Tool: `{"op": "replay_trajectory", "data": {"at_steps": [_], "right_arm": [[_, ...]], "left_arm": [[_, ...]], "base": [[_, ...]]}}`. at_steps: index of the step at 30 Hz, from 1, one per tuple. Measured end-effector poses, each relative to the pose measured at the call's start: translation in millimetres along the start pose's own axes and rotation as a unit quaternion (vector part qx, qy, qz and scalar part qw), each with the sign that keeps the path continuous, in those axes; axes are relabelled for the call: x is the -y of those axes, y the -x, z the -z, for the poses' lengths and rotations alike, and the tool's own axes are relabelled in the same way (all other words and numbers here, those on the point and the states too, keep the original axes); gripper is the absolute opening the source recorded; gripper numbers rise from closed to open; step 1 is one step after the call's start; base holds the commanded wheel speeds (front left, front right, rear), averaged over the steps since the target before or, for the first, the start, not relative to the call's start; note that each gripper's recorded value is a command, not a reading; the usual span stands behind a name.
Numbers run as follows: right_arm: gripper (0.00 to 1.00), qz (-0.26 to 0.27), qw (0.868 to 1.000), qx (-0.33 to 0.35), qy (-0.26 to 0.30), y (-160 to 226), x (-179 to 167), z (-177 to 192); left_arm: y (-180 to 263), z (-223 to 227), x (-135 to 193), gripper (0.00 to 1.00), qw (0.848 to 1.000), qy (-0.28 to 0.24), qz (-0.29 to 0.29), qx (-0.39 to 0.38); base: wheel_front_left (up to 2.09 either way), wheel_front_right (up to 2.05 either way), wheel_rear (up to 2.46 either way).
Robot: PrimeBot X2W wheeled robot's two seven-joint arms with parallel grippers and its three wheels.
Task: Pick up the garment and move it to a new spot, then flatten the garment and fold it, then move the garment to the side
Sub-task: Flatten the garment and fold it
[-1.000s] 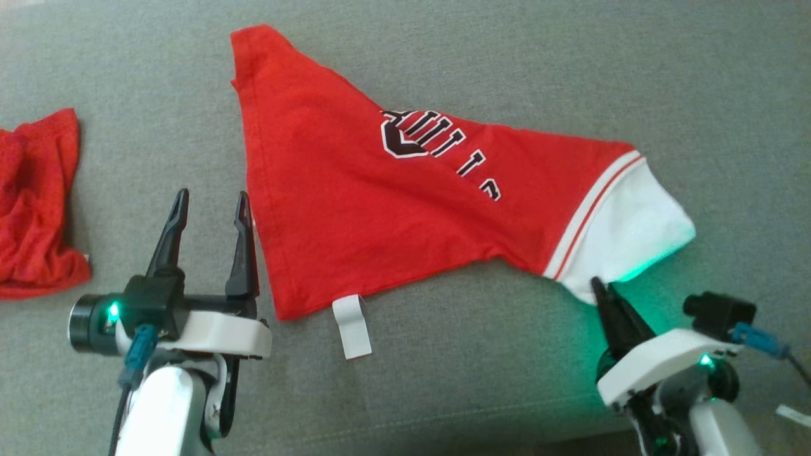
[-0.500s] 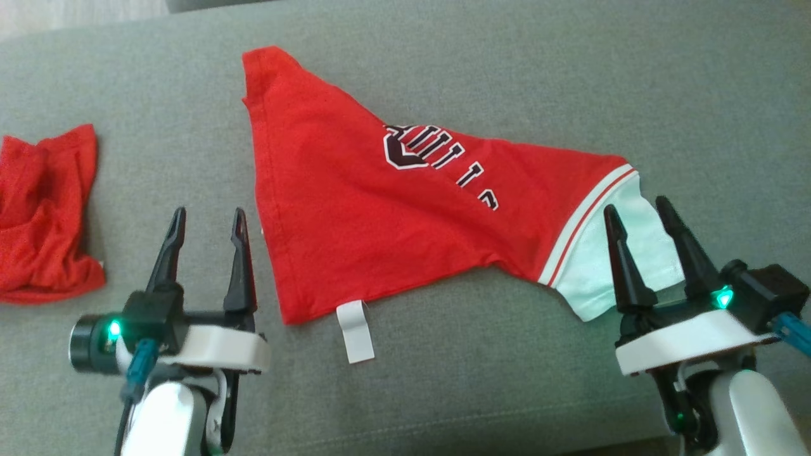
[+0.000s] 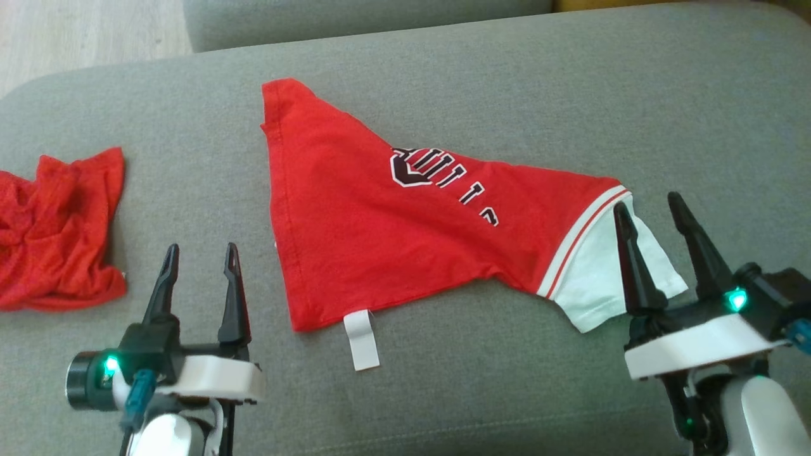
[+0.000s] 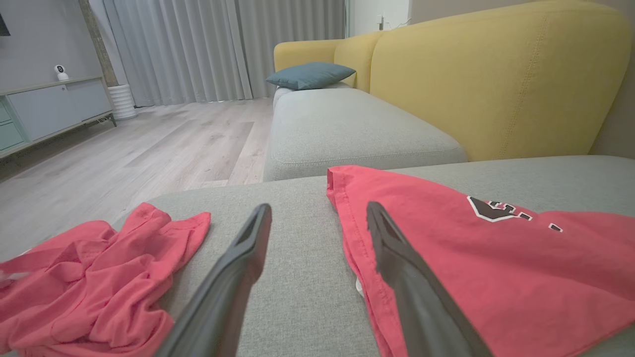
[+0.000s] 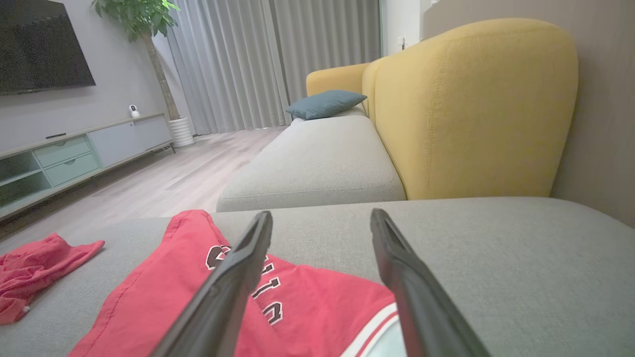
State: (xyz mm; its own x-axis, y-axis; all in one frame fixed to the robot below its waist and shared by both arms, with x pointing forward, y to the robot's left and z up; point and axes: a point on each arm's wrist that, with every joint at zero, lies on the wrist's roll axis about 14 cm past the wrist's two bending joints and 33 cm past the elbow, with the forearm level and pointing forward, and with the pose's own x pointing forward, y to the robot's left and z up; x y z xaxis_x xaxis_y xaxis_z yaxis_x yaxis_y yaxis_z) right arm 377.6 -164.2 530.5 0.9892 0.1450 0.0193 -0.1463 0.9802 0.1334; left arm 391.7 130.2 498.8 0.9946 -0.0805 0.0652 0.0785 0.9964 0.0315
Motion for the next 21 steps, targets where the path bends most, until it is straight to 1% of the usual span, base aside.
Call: {"op": "replay_trajectory", "data": {"at_steps": [10,13,17,21], "right_arm": [[1.00,0.001,1.000,-0.017,-0.005,5,-1,9],[1.00,0.001,1.000,-0.020,-0.010,4,-1,11],[1.00,0.001,0.999,-0.032,-0.012,3,-1,18],[1.00,0.005,0.999,-0.043,-0.018,3,1,25]], "left_arm": [[1,-1,4,1.00,1.000,0.001,0.003,-0.004],[1,4,6,1.00,1.000,0.003,0.008,-0.015],[4,33,20,1.00,0.996,0.024,0.034,-0.084],[16,81,33,1.00,0.979,0.032,0.058,-0.191]], "base": [[0.00,0.00,0.00],[0.00,0.00,0.00],[0.00,0.00,0.00],[0.00,0.00,0.00]]}}
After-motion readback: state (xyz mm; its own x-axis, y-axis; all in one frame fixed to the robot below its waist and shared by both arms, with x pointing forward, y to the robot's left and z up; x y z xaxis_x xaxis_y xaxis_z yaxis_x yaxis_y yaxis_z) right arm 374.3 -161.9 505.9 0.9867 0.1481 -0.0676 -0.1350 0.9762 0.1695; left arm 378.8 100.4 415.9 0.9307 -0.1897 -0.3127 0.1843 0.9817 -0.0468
